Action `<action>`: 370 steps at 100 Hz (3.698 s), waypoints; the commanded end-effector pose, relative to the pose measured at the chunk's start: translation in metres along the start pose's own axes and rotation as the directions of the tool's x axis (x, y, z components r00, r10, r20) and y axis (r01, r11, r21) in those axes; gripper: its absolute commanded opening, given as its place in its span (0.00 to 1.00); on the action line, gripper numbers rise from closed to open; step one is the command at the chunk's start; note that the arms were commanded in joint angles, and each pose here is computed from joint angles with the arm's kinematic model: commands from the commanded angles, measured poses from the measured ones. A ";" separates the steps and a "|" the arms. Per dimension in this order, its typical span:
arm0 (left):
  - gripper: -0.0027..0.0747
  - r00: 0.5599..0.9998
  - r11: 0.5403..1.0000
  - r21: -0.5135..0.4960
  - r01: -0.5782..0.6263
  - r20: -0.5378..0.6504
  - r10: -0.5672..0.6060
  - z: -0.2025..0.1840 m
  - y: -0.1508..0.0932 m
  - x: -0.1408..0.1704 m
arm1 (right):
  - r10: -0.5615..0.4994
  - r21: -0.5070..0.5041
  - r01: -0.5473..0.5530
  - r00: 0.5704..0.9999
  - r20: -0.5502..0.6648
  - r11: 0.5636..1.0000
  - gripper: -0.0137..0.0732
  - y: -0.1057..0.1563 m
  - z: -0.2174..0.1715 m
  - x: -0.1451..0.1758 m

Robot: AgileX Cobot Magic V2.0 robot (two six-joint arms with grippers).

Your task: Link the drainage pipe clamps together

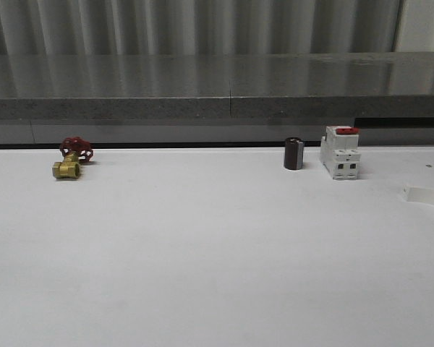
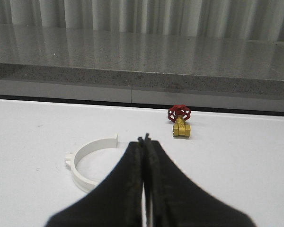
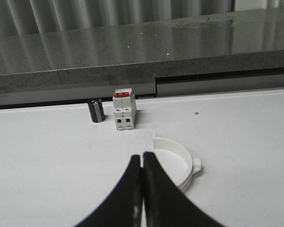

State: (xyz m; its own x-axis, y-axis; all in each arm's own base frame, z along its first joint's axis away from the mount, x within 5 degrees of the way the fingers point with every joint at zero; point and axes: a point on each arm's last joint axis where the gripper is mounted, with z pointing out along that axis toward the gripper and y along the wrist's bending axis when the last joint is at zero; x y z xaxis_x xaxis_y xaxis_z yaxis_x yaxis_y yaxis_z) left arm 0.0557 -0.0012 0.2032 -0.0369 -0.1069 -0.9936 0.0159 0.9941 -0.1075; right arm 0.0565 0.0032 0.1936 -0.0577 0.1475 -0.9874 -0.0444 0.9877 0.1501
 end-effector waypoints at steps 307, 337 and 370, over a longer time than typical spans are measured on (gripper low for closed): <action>0.86 0.434 0.988 -0.069 -0.140 -0.901 -0.001 0.337 0.110 -0.015 | -0.002 -0.006 0.003 0.994 0.110 1.000 0.02 0.001 -0.003 -0.013; 0.86 0.417 0.988 -0.053 -0.144 -0.909 0.012 0.345 0.114 0.001 | -0.002 -0.006 0.003 0.994 0.110 1.000 0.02 0.001 -0.003 -0.013; 0.86 0.421 0.988 -0.055 -0.144 -0.907 0.011 0.345 0.114 0.001 | -0.002 -0.006 0.003 0.994 0.110 1.000 0.02 0.001 -0.003 -0.013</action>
State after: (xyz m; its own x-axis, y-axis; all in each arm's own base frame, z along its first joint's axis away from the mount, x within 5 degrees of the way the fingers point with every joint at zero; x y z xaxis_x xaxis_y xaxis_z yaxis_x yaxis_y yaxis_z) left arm 0.3970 0.1039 0.1488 -0.9565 -0.0125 -0.2915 -0.0202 0.9995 0.0234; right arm 0.0565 0.0032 0.1936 -0.0577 0.1475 -0.9874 -0.0444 0.9877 0.1501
